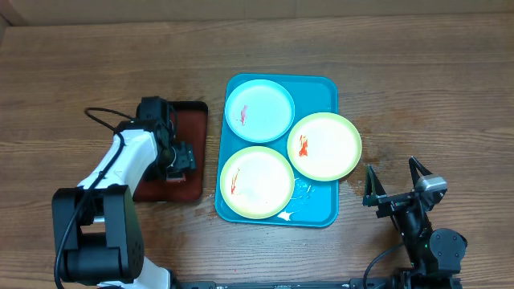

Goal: Clean dirty plates on tray and stack at the side
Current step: 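Lower the left gripper onto the sponge in the dark tray and grasp it, then carry the sponge with the left gripper onto the lower yellow plate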

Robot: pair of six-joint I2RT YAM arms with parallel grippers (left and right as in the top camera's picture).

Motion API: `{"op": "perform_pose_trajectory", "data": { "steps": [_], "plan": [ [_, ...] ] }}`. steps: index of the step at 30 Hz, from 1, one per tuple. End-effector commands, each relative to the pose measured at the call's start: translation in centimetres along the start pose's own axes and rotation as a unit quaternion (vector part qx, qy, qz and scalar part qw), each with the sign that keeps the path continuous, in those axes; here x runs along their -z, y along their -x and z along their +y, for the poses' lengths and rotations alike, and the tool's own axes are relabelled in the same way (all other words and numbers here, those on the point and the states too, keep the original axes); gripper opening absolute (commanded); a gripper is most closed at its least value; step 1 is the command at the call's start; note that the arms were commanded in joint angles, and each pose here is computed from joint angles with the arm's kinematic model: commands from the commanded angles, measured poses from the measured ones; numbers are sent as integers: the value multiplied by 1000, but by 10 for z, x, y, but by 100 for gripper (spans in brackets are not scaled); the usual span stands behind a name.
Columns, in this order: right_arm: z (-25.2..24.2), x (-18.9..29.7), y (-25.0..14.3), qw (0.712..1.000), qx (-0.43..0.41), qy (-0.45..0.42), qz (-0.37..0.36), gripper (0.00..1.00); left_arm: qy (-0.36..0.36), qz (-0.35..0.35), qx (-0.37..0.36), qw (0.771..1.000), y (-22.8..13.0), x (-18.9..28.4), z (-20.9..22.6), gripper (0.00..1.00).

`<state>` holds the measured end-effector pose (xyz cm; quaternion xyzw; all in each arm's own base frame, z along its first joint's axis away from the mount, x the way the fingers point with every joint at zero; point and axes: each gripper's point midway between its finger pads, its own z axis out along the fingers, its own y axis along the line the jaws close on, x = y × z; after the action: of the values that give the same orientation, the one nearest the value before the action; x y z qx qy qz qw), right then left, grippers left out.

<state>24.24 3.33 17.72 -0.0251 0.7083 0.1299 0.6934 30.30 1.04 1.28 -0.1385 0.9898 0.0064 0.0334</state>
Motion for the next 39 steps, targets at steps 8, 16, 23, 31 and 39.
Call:
{"op": "perform_pose_trajectory", "data": {
  "steps": [8,16,23,31,39],
  "plan": [
    [0,0,-1,1000,-1,1,-4,100,8,4,-5,1000,-4,-7,2,64],
    [0,0,-1,1000,-1,1,-3,100,4,-13,-5,1000,4,-7,0,40],
    [0,0,-1,1000,-1,1,-3,100,0,-26,-5,1000,11,-7,-1,4],
    [0,0,-1,1000,-1,1,-3,100,-3,-35,-4,999,32,24,-6,4],
    [0,0,-1,1000,-1,1,-3,100,-7,-52,-1,999,58,83,-12,4]
  ]
}}
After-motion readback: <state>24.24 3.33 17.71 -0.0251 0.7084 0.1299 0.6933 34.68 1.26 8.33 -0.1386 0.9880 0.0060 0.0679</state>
